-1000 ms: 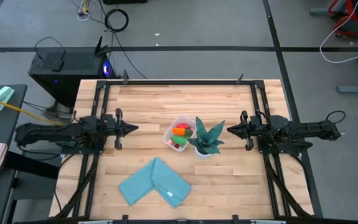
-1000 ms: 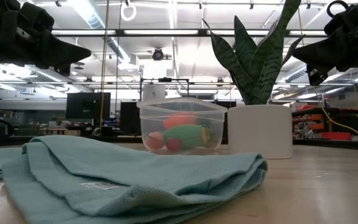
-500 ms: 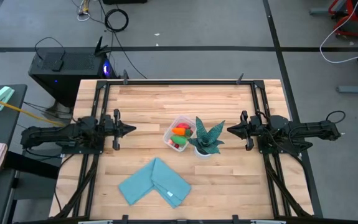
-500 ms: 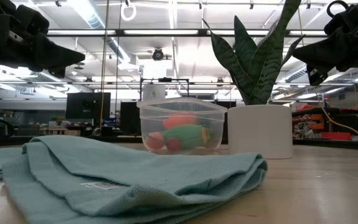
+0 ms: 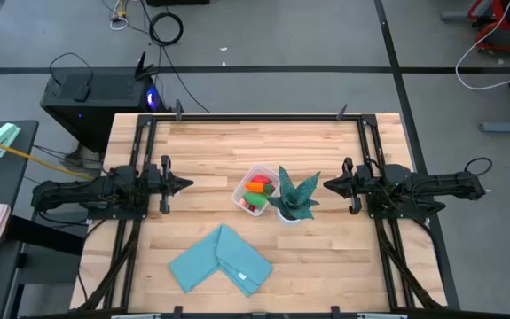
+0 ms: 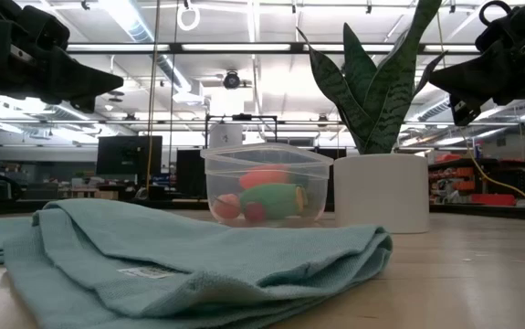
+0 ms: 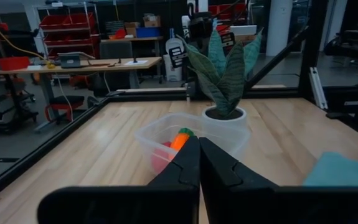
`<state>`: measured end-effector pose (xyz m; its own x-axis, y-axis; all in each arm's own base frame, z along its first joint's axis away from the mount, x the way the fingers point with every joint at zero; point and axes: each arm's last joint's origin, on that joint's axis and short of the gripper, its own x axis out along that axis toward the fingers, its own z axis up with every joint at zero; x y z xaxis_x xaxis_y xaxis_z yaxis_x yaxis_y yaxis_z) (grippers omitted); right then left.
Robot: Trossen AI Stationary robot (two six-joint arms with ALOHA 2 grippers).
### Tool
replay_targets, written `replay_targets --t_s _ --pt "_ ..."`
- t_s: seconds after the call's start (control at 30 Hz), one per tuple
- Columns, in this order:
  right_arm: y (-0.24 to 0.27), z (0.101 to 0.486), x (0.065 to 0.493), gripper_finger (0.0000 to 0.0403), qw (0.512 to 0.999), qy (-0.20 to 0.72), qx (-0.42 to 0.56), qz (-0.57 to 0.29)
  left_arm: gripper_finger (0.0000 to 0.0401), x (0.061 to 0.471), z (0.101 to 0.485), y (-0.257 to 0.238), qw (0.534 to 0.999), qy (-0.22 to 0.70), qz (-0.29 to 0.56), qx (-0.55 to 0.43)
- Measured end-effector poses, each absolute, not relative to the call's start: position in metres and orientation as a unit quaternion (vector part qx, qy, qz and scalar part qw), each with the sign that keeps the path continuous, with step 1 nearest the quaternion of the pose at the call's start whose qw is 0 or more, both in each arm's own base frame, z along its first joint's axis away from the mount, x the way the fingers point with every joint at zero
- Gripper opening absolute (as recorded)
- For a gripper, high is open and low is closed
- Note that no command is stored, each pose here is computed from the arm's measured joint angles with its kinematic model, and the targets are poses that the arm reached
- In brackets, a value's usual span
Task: Pick and placing Produce into tupperware
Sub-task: Return to Home Position
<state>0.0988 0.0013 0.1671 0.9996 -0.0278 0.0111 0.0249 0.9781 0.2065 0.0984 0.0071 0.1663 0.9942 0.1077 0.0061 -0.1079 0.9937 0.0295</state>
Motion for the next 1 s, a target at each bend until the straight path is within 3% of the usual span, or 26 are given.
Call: replay_targets --t_s 0.67,1.0 --pt "0.0013 0.1671 0.0989 0.0025 0.994 -0.007 0.104 -0.013 0.0007 0.0987 0.1650 0.0064 0.999 0.005 0.041 0.031" --pt "0.0013 0.1671 0.0988 0.0025 0.994 -0.007 0.104 -0.013 0.0043 0.0987 0.1650 0.0064 0.999 0.004 0.040 0.032"
